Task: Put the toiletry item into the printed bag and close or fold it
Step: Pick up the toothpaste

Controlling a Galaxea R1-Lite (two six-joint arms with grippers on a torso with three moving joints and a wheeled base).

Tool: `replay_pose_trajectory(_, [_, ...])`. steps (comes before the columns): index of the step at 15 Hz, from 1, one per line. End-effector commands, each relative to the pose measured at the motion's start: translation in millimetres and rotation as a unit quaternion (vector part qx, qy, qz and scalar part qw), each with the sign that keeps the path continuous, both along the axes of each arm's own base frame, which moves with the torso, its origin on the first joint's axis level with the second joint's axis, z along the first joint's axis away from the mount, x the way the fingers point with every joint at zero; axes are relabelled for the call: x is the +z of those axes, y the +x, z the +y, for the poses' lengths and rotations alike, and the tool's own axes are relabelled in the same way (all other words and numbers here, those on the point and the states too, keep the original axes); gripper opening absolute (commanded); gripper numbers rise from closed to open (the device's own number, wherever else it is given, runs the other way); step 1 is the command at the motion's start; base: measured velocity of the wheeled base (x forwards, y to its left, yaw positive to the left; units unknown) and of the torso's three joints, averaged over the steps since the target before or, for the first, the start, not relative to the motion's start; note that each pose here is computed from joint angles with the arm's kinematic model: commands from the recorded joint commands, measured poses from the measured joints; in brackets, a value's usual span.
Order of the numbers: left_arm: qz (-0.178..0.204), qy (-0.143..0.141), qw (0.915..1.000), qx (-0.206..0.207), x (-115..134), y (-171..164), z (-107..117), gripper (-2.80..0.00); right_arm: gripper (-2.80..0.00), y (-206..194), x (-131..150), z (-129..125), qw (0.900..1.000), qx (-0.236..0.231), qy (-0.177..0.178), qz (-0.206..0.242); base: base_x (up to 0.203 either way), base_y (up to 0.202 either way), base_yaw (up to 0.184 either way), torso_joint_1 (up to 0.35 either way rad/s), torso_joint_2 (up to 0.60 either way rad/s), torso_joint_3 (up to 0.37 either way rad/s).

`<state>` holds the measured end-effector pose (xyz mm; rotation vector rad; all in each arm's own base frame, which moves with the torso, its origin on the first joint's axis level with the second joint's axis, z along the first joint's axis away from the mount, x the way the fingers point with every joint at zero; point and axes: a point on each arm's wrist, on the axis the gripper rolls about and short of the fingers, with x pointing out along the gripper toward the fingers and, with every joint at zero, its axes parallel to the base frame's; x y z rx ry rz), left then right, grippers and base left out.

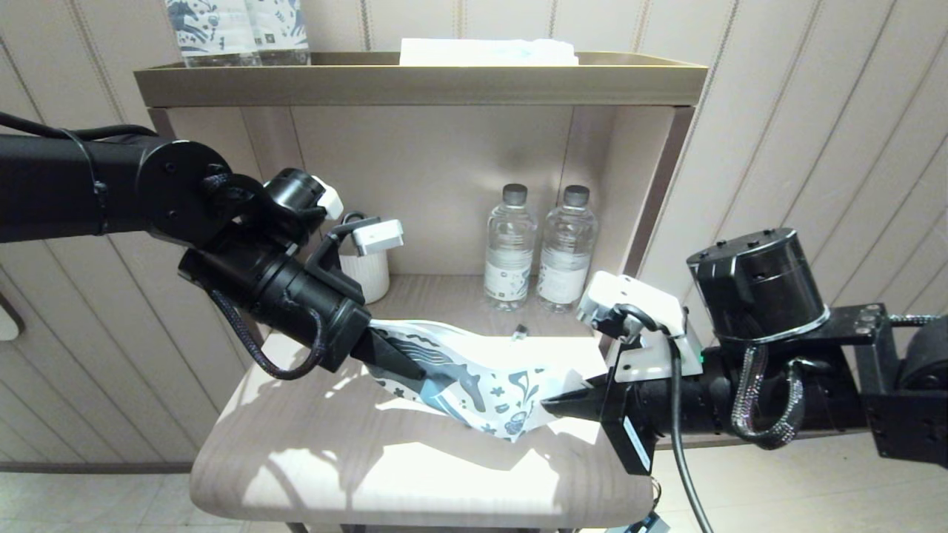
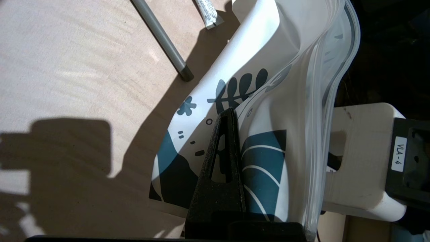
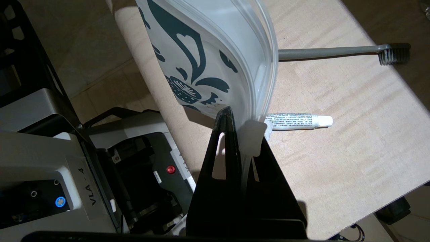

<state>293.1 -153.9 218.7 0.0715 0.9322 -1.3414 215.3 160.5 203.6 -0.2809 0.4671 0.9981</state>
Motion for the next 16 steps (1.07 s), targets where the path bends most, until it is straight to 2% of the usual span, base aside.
replay_pose_trajectory(1, [0.001,-0.001,1.0,-0.001,0.4,-0.8,0.4,-2.8,-2.8,0.0,0.6,-0.4,1.0,0.0,0.001,-0.001,0.0,0.0,0.0,0.0,0.0,0.0])
replay_pose_trajectory(5, [0.003,0.0,1.0,-0.001,-0.1,-2.2,1.0,-2.8,-2.8,-2.0,-4.7,-1.1,1.0,0.004,-0.006,0.001,0.0,0.0,0.0,0.0,0.0,0.0])
replay_pose_trajectory(6, [0.004,0.0,1.0,-0.002,-0.3,-2.7,1.2,-2.8,0.0,-3.9,-6.7,-1.7,1.0,0.013,-0.018,-0.013,0.0,0.0,0.0,0.0,0.0,0.0])
replay_pose_trajectory(13, [0.003,-0.001,1.0,-0.003,0.6,-4.8,2.5,-2.8,0.0,-4.5,0.1,-2.6,1.0,0.008,-0.015,-0.021,0.0,0.0,0.0,0.0,0.0,0.0])
replay_pose_trajectory(15, [-0.002,-0.003,1.0,0.005,2.1,-4.8,8.3,-2.8,0.0,-8.2,3.5,-7.5,0.999,-0.013,-0.018,-0.026,0.0,0.0,0.0,0.0,0.0,0.0])
replay_pose_trajectory(16, [-0.003,-0.003,0.9998,0.017,3.3,-3.8,15.8,-2.8,0.0,-10.4,5.1,-10.3,0.998,-0.039,-0.031,-0.027,0.0,0.0,0.0,0.0,0.0,0.0])
